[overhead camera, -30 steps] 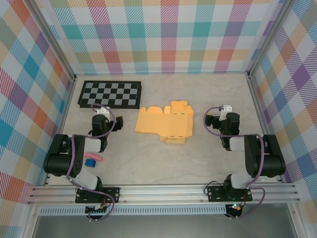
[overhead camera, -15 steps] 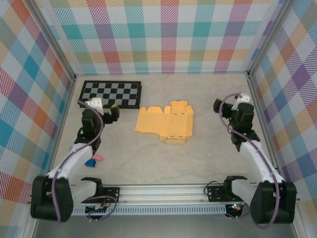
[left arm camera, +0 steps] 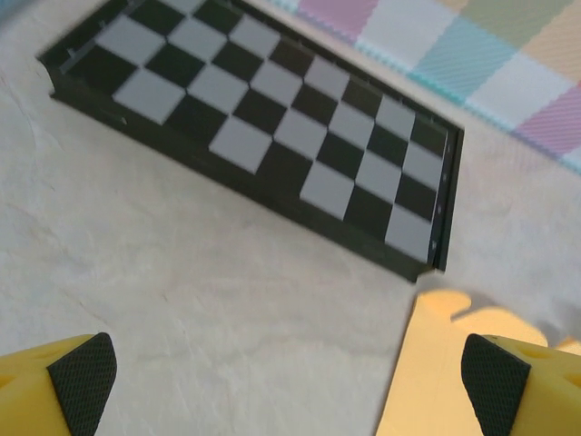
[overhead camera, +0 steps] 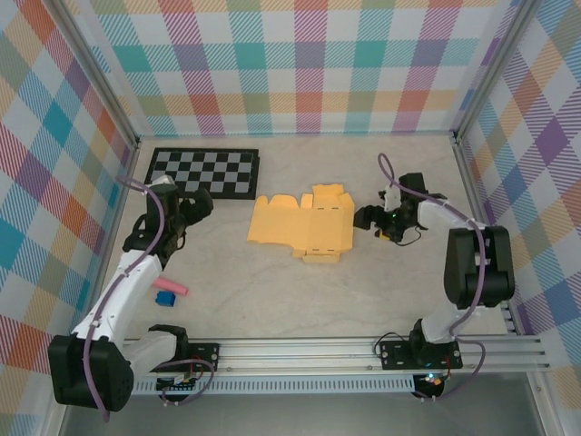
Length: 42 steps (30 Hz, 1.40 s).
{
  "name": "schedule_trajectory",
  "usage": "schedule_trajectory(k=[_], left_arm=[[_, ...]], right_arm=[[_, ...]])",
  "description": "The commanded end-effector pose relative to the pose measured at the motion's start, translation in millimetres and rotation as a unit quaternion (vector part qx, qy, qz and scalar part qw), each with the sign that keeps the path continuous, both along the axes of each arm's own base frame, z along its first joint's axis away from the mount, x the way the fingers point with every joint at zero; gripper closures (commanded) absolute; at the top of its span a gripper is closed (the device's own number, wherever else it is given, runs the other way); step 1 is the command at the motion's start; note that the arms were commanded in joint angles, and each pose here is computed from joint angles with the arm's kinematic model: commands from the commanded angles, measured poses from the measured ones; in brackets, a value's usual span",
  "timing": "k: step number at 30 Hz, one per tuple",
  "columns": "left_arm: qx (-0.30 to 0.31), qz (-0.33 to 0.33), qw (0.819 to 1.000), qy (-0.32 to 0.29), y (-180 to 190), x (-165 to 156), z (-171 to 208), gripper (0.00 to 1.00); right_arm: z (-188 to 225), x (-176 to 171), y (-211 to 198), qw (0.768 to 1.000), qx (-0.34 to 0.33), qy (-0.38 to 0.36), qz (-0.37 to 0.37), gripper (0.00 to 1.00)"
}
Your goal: Fold the paper box
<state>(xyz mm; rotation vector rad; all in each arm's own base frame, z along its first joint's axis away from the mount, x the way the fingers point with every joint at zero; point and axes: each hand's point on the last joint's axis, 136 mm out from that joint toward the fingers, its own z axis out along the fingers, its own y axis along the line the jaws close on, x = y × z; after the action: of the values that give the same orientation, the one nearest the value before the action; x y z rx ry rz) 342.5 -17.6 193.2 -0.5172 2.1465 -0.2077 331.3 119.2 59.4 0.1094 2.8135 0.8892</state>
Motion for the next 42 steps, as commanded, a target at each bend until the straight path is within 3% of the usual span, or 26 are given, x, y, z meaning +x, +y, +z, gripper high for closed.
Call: schedule_trajectory(k=[1, 5, 11, 13, 15, 18, 20, 23, 26, 28, 30, 32, 37, 39, 42], left_arm=[[-0.012, -0.052, 0.998, 0.015, -19.8, -3.0, -1.1, 0.00], [-0.010, -0.067, 0.997, 0.024, -24.9, -4.0, -7.8, 0.00], [-0.007, -0.104, 0.994, 0.019, -35.2, 0.8, -0.6, 0.00], [-0.003, -0.117, 0.993, 0.016, -38.6, 2.7, 2.4, 0.00], [-0.006, -0.134, 0.991, -0.001, -44.2, 5.3, 9.2, 0.00], [-0.015, -0.207, 0.977, -0.056, -68.9, 10.1, 30.2, 0.00], [-0.021, -0.261, 0.962, -0.082, -86.9, 9.9, 39.7, 0.00], [-0.034, -0.304, 0.948, -0.086, -104.0, 14.2, 39.6, 0.00], [-0.055, -0.342, 0.935, -0.078, -121.0, 19.9, 39.9, 0.00], [-0.067, -0.388, 0.916, -0.085, -138.7, 21.8, 44.0, 0.00], [-0.071, -0.435, 0.892, -0.095, -156.5, 20.9, 44.2, 0.00], [-0.078, -0.472, 0.873, -0.094, -172.1, 19.2, 35.5, 0.00], [-0.096, -0.535, 0.835, -0.085, -215.4, 2.4, 10.7, 0.00], [-0.094, -0.552, 0.824, -0.085, -232.5, -5.2, 2.8, 0.00], [-0.093, -0.554, 0.826, -0.054, -247.5, -5.7, -23.7, 0.00]], right_arm=[[7.9, 1.3, 23.4, 0.997, 0.059, 0.010, 0.038, 0.19], [10.3, 16.4, 50.2, 0.994, 0.085, 0.012, 0.070, 0.38], [2.2, 27.6, 65.1, 0.992, 0.053, 0.001, 0.118, 0.89], [3.6, 29.2, 61.7, 0.988, 0.005, -0.027, 0.149, 0.99], [15.0, 28.8, 61.1, 0.977, -0.032, -0.077, 0.194, 1.00], [41.4, 19.0, 64.9, 0.936, -0.056, -0.172, 0.301, 1.00], [55.3, 2.8, 72.4, 0.892, -0.053, -0.222, 0.391, 1.00], [61.0, 7.7, 71.8, 0.825, -0.117, -0.281, 0.476, 1.00], [54.6, 13.0, 75.2, 0.740, -0.175, -0.317, 0.567, 1.00], [48.5, 19.0, 79.2, 0.690, -0.205, -0.318, 0.617, 1.00], [46.1, 19.6, 85.3, 0.656, -0.212, -0.311, 0.654, 1.00], [46.8, 19.5, 93.1, 0.634, -0.209, -0.303, 0.680, 1.00], [43.8, 27.2, 108.8, 0.605, -0.221, -0.303, 0.702, 1.00], [36.4, 28.8, 110.6, 0.589, -0.238, -0.300, 0.711, 1.00], [31.4, 29.5, 113.9, 0.582, -0.249, -0.302, 0.713, 1.00]])
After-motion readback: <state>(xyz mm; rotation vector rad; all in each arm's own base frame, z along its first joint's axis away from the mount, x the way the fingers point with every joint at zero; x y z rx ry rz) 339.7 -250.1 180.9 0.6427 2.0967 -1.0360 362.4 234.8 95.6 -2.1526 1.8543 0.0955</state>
